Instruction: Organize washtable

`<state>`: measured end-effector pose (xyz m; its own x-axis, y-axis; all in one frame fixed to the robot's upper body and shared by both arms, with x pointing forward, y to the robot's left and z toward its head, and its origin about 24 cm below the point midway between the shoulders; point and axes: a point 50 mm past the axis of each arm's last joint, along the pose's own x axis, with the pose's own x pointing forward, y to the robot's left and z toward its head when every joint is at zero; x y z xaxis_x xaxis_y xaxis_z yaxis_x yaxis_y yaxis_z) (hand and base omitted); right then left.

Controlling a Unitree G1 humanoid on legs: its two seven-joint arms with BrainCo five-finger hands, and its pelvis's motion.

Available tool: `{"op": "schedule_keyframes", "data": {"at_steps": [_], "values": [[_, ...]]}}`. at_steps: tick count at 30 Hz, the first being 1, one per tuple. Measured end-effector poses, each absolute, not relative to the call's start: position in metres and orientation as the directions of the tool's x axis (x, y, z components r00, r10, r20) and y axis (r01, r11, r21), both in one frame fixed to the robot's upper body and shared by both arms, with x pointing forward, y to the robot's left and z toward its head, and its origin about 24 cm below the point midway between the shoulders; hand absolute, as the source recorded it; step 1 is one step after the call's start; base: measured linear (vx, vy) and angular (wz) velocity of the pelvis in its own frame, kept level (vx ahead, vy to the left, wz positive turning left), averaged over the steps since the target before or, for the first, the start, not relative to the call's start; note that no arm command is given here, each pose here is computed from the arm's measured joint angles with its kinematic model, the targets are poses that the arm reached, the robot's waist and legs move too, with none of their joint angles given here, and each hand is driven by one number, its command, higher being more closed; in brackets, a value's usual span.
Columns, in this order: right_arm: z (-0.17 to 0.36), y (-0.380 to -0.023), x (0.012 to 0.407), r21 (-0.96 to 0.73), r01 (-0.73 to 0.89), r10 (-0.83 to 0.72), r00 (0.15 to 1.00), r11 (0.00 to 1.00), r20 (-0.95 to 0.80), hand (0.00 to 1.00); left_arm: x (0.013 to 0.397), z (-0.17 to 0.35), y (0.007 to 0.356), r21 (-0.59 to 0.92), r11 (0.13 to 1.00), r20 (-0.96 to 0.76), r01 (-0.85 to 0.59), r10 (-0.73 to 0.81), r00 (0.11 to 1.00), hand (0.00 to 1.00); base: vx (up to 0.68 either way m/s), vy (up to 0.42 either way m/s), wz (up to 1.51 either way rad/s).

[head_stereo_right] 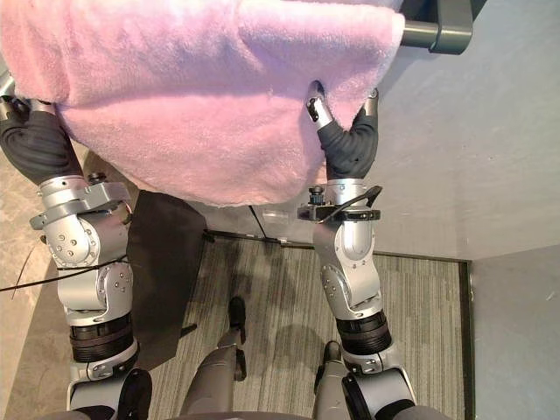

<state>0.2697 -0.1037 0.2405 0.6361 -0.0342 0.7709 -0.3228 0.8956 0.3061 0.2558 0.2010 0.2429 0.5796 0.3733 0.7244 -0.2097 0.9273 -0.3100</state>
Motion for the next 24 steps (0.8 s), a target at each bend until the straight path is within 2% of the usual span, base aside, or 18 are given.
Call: {"op": "schedule_keyframes", "data": {"at_steps": [11,12,13,20,23,24], "values": [[0.243,-0.107,0.271,0.280,-0.308,-0.027,0.626,0.909,0.779,1.00,0.254,0.250,0.206,-0.332,0.918,0.741,-0.216,0.396,0.542,1.00,0.00,0.000,0.00],[0.243,-0.107,0.270,0.270,-0.302,-0.024,0.624,0.914,0.781,0.00,0.254,0.250,0.206,-0.332,0.918,0.741,-0.216,0.396,0.542,1.00,0.00,0.000,0.00],[0.243,-0.107,0.270,0.269,-0.302,-0.024,0.624,0.915,0.781,0.00,0.254,0.250,0.206,-0.332,0.918,0.741,-0.216,0.396,0.542,0.00,0.00,0.000,0.00],[0.239,-0.109,0.270,0.271,-0.287,-0.029,0.636,0.919,0.772,0.00,0.253,0.249,0.210,-0.336,0.913,0.737,-0.231,0.408,0.540,0.00,0.00,0.000,0.00],[0.225,-0.108,0.270,0.278,-0.285,-0.016,0.670,0.917,0.742,0.00,0.253,0.240,0.211,-0.323,0.914,0.717,-0.245,0.405,0.567,0.00,0.00,-0.001,0.07],[0.213,-0.109,0.270,0.292,-0.270,-0.018,0.705,0.918,0.709,0.00,0.252,0.232,0.210,-0.310,0.917,0.701,-0.252,0.400,0.591,0.00,0.01,-0.005,0.04]]}}
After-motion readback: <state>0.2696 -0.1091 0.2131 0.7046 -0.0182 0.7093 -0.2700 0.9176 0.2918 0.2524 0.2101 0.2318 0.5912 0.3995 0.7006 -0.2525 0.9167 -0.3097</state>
